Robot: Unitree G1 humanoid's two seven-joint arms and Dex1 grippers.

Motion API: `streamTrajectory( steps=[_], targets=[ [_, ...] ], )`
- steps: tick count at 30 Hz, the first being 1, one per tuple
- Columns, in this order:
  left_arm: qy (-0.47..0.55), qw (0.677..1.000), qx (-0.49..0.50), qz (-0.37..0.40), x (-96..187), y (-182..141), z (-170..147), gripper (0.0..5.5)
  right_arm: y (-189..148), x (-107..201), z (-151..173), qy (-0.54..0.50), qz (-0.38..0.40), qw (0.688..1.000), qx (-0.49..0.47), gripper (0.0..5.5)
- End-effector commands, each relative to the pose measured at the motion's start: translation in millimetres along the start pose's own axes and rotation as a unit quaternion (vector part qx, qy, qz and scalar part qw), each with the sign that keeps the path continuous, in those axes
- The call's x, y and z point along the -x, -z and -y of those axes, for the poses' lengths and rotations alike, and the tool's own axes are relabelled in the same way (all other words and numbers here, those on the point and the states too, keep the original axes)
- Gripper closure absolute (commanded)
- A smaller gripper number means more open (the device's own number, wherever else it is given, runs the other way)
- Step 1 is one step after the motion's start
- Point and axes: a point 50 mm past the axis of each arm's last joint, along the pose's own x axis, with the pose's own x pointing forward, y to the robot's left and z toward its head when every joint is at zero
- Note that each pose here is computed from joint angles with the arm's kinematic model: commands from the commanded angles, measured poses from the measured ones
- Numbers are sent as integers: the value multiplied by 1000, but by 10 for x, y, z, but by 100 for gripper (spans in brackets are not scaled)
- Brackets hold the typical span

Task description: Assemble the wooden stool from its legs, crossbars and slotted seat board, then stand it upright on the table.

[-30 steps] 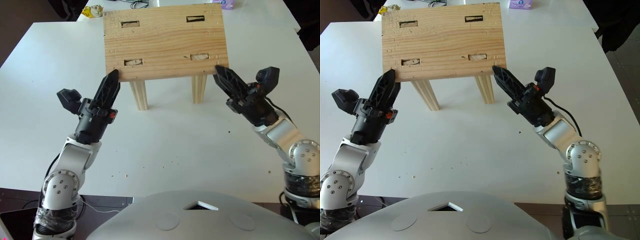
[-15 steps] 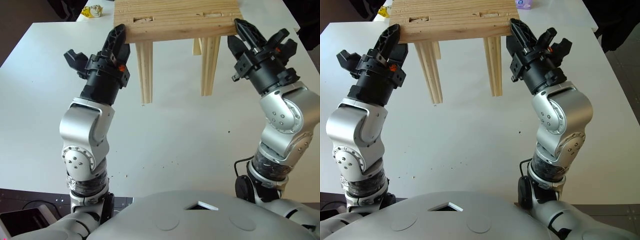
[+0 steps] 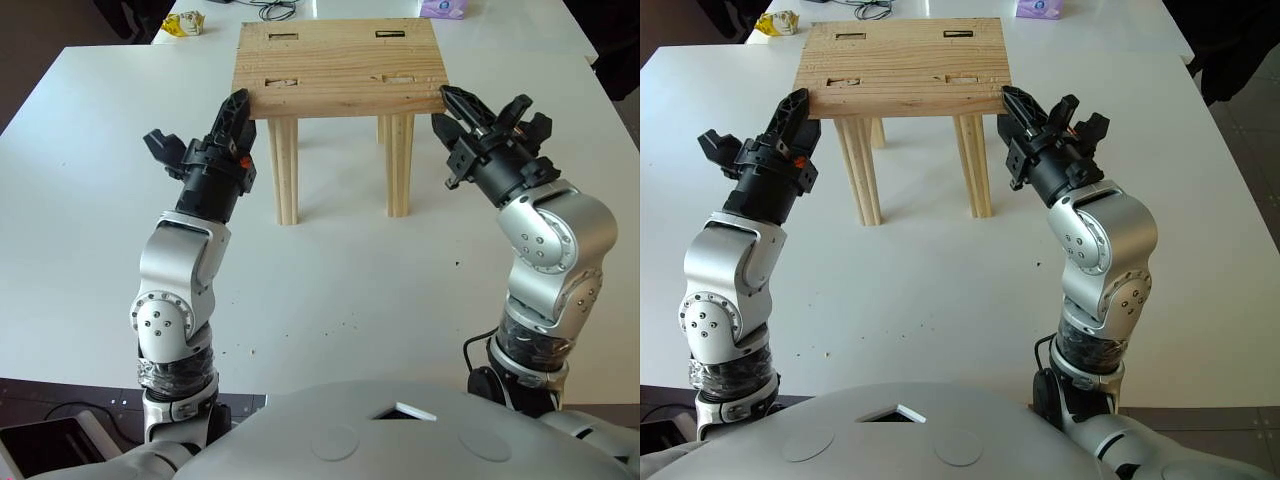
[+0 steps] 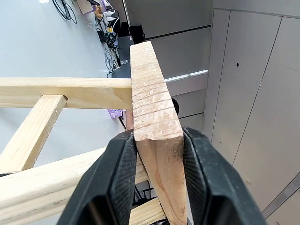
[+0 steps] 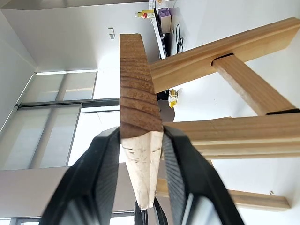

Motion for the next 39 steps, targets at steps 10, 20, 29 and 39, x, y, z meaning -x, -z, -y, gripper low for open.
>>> streamTrajectory(
  steps=[10,20,29,39],
  targets=[
    [-14,992,-11,127,45,-238,209,253,-193,36,-44,-52,63,995,50,234],
    [35,992,-6,118,95,-154,318,107,-153,23,-124,-84,44,991,95,91],
    [155,963,-214,-42,121,371,515,91,-52,-116,-257,-153,41,954,253,80],
    [108,821,-551,103,-471,359,615,91,-134,-684,-384,-116,166,791,578,80]
  ],
)
